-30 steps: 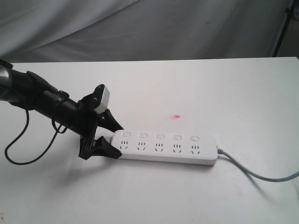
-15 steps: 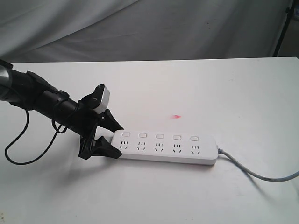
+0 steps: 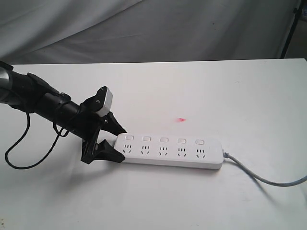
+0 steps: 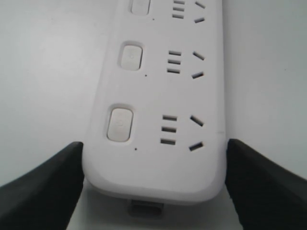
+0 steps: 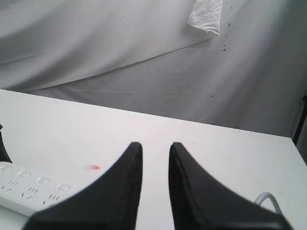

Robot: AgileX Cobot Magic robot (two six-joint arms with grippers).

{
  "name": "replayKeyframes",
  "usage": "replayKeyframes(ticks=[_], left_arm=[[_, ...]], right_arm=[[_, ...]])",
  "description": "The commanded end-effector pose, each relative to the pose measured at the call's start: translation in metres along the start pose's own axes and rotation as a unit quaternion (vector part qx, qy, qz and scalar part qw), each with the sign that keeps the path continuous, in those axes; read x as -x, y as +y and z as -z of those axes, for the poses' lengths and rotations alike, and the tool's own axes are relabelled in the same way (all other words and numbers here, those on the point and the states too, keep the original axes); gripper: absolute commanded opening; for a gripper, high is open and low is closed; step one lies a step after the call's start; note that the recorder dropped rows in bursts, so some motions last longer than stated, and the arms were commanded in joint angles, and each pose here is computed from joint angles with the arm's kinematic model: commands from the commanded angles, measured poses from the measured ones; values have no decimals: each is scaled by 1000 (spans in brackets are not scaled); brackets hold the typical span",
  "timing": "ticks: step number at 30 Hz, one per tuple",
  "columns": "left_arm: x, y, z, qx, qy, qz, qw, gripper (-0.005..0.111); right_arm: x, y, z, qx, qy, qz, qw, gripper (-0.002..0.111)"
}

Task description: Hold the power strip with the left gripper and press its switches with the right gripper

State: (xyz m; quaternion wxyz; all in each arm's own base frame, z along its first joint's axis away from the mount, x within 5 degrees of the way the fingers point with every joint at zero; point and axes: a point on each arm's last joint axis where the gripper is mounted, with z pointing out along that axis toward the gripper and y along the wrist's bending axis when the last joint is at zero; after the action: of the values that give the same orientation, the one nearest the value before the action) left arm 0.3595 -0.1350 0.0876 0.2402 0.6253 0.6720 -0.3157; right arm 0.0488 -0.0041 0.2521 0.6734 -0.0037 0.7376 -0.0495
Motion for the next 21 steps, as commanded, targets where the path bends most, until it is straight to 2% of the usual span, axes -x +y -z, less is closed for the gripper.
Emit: replayKeyframes(ticks=[1, 21], left_arm=[[1, 2, 0, 11, 5, -4, 1000, 3], [2, 2, 0, 12, 2, -2, 1000, 3]], right_arm=[[-10, 1, 2, -1, -11, 0, 1000, 19], [-65, 5, -11, 6, 59, -1, 998, 19]])
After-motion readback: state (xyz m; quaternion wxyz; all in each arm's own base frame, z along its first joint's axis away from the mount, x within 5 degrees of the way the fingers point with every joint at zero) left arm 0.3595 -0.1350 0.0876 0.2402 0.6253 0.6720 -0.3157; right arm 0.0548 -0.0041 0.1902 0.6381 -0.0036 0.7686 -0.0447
